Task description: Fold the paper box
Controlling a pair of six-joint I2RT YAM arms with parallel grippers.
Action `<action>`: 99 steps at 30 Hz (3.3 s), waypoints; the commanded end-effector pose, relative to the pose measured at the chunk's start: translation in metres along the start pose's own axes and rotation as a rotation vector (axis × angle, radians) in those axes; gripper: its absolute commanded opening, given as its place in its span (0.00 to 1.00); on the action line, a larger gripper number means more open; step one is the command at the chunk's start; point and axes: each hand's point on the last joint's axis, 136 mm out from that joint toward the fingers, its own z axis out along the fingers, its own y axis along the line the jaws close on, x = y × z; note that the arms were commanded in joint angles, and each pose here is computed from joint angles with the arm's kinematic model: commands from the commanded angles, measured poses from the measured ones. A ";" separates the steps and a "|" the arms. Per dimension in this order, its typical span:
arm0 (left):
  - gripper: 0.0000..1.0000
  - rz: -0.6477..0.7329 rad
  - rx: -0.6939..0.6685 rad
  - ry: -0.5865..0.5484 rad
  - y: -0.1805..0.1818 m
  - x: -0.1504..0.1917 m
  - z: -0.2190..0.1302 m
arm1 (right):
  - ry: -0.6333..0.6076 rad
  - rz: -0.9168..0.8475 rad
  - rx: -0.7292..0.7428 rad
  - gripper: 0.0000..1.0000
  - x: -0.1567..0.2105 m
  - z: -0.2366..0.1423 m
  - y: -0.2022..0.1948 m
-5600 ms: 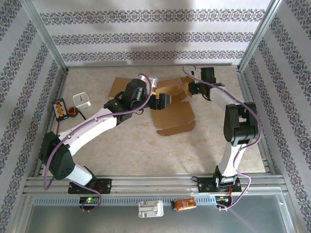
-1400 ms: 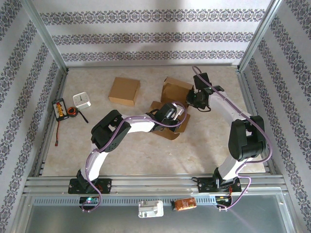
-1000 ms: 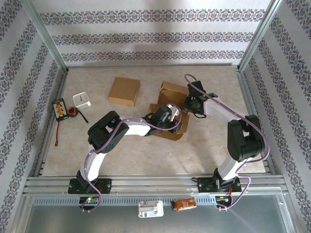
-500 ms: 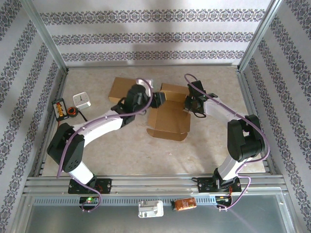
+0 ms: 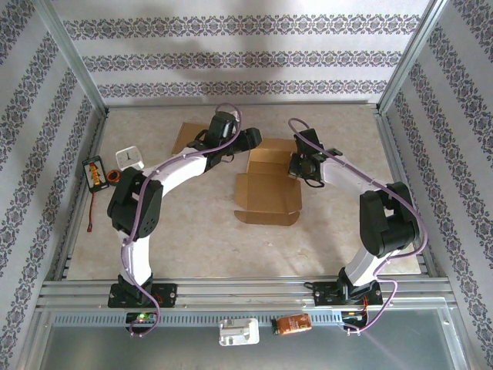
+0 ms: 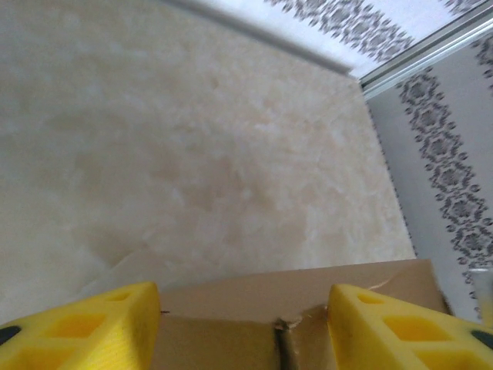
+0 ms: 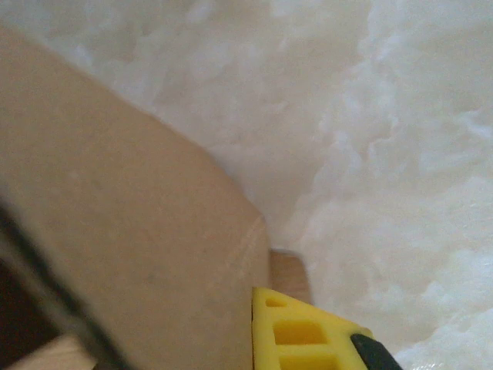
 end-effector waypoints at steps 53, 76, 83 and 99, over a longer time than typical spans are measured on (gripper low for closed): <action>0.50 0.039 0.079 0.106 -0.013 0.022 -0.003 | -0.355 -0.887 -0.282 0.75 -0.035 -0.048 -0.011; 0.50 0.083 0.094 0.120 -0.019 0.022 -0.012 | -0.213 -1.035 -0.396 0.59 -0.058 0.026 0.043; 0.50 0.087 0.097 0.116 -0.021 0.022 -0.015 | -0.174 -1.051 -0.275 0.31 -0.056 0.041 0.038; 0.62 0.104 0.060 -0.012 -0.028 0.000 -0.076 | -0.070 -0.726 -0.285 0.01 -0.028 -0.009 0.054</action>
